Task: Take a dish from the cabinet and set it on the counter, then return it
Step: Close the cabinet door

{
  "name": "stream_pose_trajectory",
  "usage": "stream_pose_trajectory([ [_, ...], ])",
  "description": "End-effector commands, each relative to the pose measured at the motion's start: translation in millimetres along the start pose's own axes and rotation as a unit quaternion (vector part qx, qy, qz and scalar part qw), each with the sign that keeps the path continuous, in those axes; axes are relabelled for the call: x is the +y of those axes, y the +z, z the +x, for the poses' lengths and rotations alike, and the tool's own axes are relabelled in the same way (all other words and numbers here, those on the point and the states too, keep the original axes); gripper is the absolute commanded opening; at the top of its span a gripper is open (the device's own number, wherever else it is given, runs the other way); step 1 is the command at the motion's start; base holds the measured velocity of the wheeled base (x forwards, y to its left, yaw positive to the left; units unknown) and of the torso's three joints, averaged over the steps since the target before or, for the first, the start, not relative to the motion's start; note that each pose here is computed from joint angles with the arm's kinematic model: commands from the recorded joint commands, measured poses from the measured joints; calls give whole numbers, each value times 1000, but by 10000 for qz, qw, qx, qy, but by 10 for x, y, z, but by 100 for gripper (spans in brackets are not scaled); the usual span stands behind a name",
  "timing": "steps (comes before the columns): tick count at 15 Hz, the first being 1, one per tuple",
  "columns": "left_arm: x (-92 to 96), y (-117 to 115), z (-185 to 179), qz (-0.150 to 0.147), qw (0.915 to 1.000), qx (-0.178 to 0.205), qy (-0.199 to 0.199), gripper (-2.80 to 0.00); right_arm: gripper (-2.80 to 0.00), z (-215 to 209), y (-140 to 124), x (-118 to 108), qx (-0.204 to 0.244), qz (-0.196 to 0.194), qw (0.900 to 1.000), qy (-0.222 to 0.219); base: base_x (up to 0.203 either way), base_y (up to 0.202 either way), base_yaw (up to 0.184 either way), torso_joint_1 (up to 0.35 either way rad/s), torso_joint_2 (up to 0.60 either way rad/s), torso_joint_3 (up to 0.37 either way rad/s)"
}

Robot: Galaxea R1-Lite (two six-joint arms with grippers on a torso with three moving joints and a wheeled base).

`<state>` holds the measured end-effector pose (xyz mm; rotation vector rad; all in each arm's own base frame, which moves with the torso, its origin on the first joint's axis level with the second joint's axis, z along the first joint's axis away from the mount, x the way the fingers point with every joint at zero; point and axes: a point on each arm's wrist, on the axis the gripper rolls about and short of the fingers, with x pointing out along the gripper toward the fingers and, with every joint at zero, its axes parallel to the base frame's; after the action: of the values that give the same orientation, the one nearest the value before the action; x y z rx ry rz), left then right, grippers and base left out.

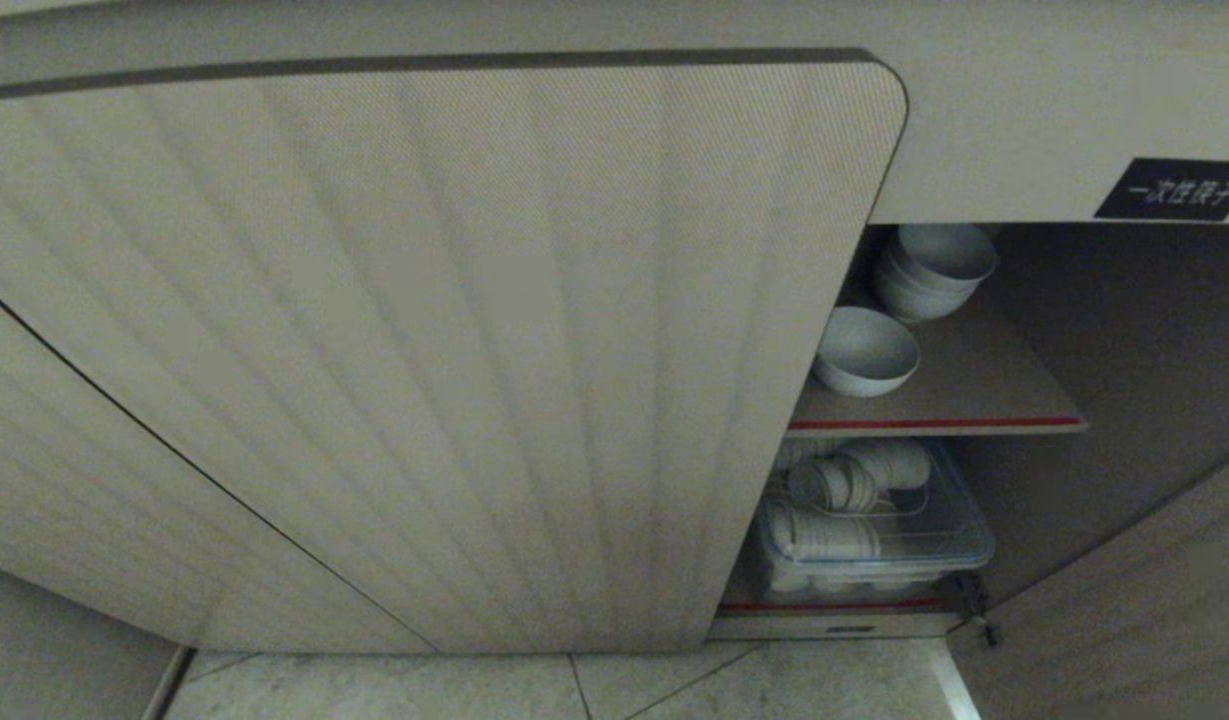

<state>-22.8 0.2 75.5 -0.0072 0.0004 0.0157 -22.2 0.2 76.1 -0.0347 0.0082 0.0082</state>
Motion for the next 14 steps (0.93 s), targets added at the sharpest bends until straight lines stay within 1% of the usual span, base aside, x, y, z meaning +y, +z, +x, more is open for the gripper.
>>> stream_pose_trajectory([
  [1, 0, 0, 0, -2, 10000, -2, 6, -280, -280, -7, -3, 0, -58, 14, 10000, -1, 0, 0, 0, 0, 0, 0],
  [14, 0, 0, 0, -2, 10000, -2, 6, -280, -280, -8, 1, 0, -65, 4, 10000, 3, 0, 0, 0, 0, 0, 0],
])
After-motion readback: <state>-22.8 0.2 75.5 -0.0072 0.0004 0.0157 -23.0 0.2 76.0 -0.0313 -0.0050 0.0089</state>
